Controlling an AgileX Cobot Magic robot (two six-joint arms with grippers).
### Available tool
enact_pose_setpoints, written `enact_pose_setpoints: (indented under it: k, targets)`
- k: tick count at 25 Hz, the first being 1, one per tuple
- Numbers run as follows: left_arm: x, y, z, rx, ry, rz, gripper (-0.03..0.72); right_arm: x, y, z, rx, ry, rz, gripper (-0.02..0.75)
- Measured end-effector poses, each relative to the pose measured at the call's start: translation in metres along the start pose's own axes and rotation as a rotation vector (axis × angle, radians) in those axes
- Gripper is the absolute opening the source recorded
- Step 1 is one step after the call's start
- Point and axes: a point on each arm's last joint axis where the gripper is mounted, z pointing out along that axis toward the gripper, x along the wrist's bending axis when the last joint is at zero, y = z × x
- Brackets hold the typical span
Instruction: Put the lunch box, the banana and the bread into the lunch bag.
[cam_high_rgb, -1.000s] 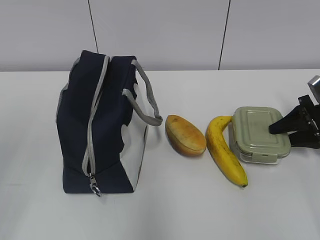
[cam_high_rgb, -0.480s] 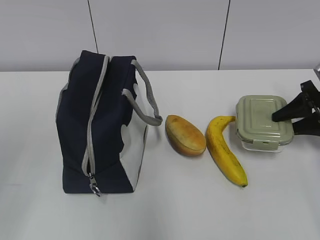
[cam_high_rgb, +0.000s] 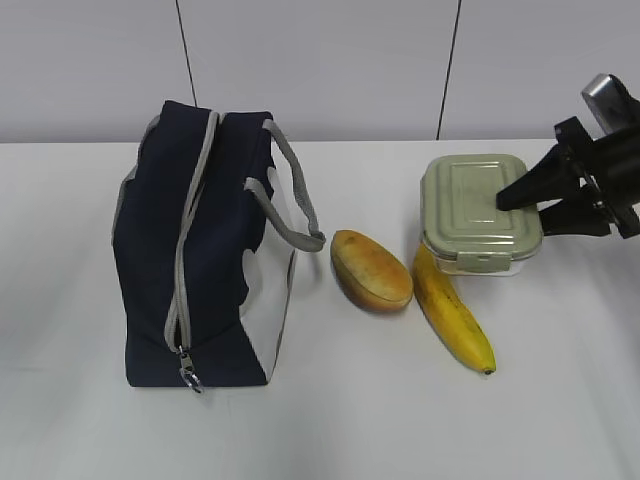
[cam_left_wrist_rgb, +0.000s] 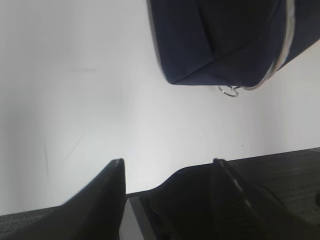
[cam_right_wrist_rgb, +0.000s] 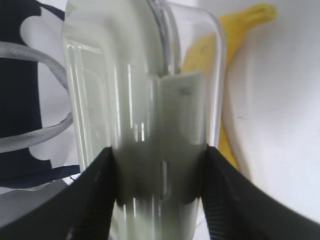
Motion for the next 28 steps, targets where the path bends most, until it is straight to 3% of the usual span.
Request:
enact_pose_setpoints:
  k: [10, 21, 24, 27, 28]
  targets:
    - [-0.055, 0.06, 0.04, 0.058, -0.087, 0.17, 0.413, 0.081, 0.005, 0.013, 0.025, 0.062, -0.132, 0.372]
    - [-0.067, 0.107, 0.11, 0.12, -0.063, 0.187, 0.407, 0.149, 0.011, 0.026, 0.032, 0.149, -0.231, 0.371]
    - [-0.069, 0.114, 0.122, 0.134, -0.058, 0.195, 0.3, 0.167, 0.008, 0.031, 0.047, 0.168, -0.263, 0.371]
    - [-0.068, 0.116, 0.128, 0.151, -0.05, 0.218, 0.07, 0.182, 0.003, 0.038, 0.065, 0.185, -0.289, 0.371]
    - [-0.068, 0.116, 0.128, 0.152, -0.05, 0.228, 0.038, 0.185, 0.001, 0.04, 0.075, 0.189, -0.295, 0.371]
